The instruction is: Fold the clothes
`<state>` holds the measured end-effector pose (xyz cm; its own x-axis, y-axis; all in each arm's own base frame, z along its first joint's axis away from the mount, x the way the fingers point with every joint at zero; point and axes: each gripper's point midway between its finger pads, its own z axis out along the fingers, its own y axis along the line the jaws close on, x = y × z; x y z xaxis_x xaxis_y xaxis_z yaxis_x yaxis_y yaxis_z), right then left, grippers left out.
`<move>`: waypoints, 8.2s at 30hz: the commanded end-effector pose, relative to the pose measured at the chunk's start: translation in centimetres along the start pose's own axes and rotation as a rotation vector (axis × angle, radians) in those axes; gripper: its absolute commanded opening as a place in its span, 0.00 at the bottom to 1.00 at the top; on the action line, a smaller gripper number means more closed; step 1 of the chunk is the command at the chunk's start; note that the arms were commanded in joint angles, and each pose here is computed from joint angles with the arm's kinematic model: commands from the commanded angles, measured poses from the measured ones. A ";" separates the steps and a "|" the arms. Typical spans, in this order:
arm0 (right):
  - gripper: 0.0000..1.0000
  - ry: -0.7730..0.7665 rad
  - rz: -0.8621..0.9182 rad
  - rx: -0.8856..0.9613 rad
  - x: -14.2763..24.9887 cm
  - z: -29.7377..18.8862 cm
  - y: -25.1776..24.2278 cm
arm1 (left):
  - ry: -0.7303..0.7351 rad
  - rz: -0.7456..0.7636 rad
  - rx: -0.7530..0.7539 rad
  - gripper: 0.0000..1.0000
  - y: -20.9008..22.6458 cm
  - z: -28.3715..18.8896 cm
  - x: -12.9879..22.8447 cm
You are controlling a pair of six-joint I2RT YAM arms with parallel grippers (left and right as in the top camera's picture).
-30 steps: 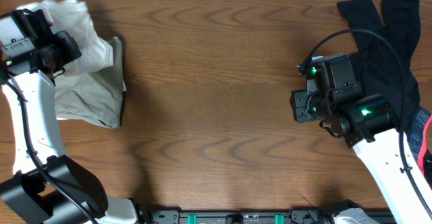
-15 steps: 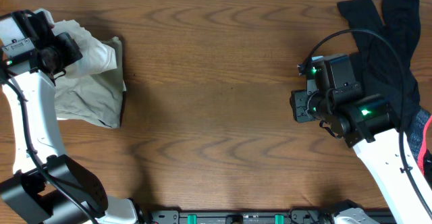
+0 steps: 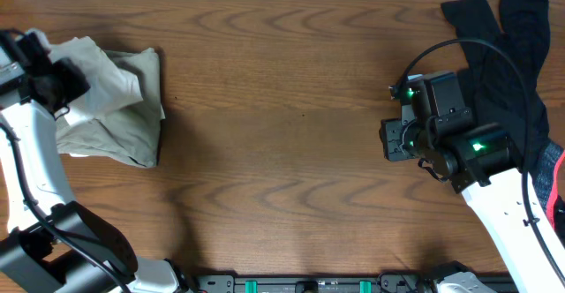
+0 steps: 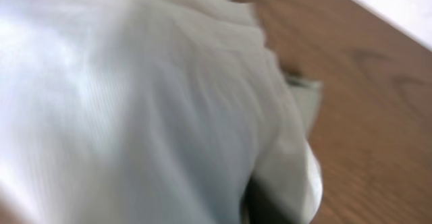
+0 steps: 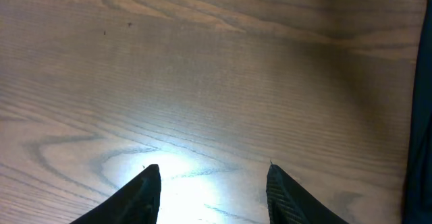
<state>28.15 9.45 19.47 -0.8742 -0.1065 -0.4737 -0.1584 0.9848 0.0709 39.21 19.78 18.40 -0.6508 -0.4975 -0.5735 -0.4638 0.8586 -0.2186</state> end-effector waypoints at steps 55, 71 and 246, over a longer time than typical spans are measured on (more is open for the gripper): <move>0.57 0.000 -0.007 0.012 -0.1 0.0 -0.4 | -0.084 0.035 0.506 0.93 -11.0 -9.8 -0.4; 0.99 -0.240 0.011 0.045 -5.8 -0.7 -0.8 | 0.055 0.387 0.319 0.98 -17.9 -14.8 10.1; 0.99 -0.999 -0.114 0.180 5.7 0.6 -7.2 | -0.697 0.395 0.341 0.98 -9.2 -8.3 22.0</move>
<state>24.55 1.98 15.85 -0.0636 -0.1061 -0.9923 -0.0784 0.9918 -0.1010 23.85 -0.49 15.73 -0.1551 -0.0688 -0.9855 0.0160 0.9973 -0.0721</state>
